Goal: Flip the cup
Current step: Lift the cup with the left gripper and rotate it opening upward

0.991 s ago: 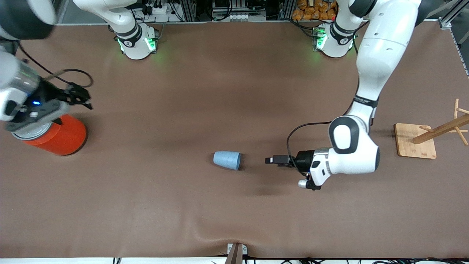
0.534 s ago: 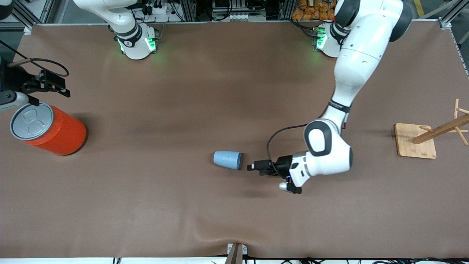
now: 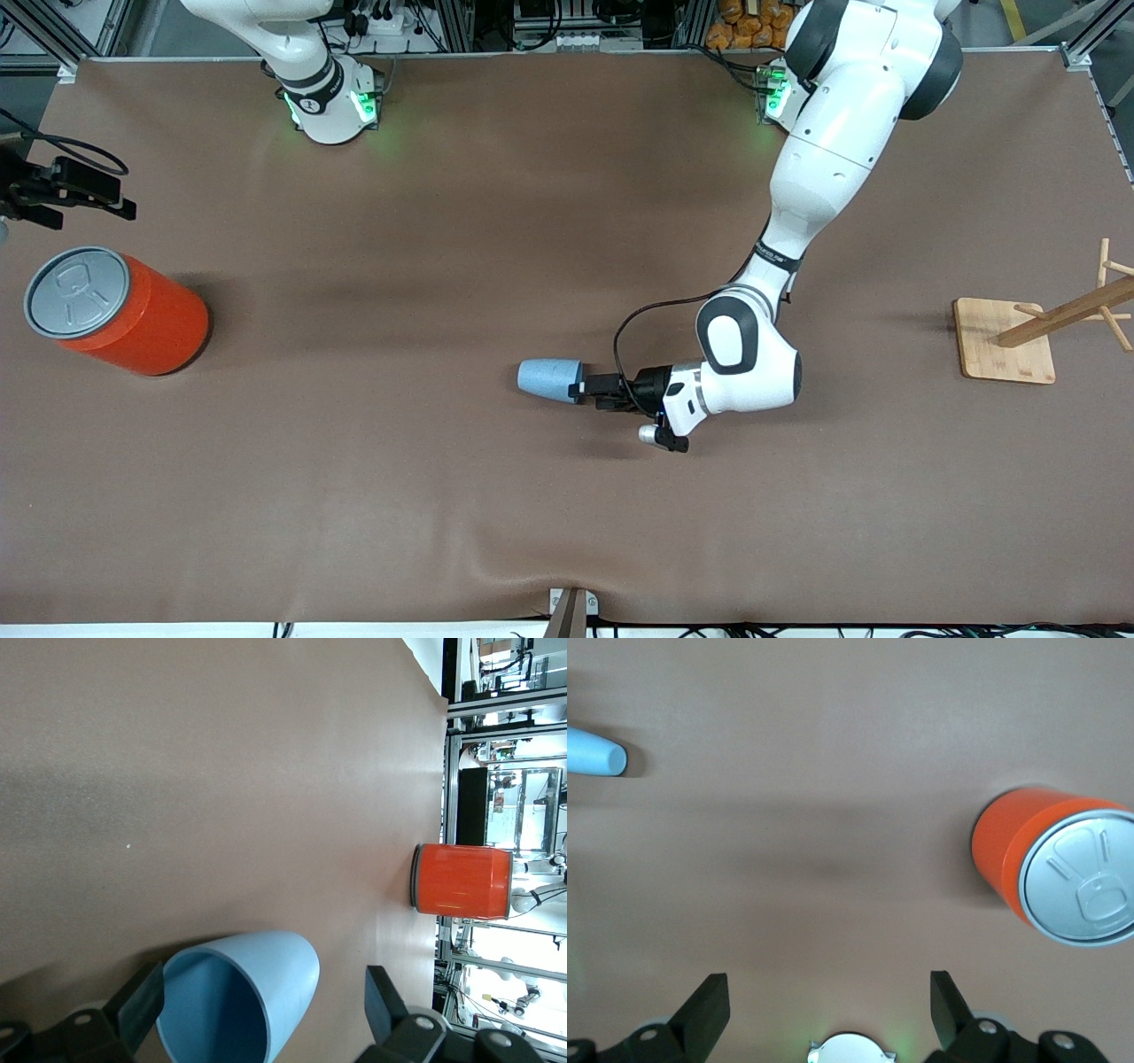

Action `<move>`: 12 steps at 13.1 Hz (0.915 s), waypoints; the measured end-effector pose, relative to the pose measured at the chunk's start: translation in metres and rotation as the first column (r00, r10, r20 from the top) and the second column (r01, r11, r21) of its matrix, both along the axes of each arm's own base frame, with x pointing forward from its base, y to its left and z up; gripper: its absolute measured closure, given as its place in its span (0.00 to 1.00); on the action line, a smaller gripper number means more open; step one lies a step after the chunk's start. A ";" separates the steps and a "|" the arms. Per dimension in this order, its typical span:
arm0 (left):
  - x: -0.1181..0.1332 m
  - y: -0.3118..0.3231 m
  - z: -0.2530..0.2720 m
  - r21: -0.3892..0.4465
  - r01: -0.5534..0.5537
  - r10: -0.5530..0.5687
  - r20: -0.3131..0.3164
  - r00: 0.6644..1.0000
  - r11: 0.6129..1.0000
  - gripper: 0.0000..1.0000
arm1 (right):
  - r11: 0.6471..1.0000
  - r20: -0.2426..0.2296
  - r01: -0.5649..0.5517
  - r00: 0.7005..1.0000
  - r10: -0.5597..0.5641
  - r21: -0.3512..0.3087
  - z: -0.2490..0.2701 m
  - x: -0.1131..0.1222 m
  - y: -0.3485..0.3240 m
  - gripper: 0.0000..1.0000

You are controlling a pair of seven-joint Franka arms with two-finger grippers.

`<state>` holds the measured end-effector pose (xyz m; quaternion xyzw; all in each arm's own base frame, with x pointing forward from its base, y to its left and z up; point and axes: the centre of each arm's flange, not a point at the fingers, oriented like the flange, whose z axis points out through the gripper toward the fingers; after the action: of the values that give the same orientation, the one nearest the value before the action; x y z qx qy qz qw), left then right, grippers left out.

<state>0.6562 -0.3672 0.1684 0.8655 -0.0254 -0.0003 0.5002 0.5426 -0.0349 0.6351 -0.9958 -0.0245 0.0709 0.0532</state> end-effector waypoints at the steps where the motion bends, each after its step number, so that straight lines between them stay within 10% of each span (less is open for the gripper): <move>1: 0.001 0.001 0.001 -0.003 0.002 -0.002 -0.001 1.000 1.000 0.00 | 1.000 -0.008 0.025 1.000 -0.025 -0.003 0.001 -0.002 0.000 0.00; 12: -0.028 -0.031 -0.011 -0.057 0.003 -0.009 -0.102 0.995 0.998 0.00 | 0.983 -0.031 0.182 0.983 -0.183 -0.036 0.011 -0.013 -0.036 0.00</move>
<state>0.6285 -0.3986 0.1573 0.8497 -0.0024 -0.0452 0.5254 0.5293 -0.0713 0.6462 -0.9932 0.0688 0.0833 0.0433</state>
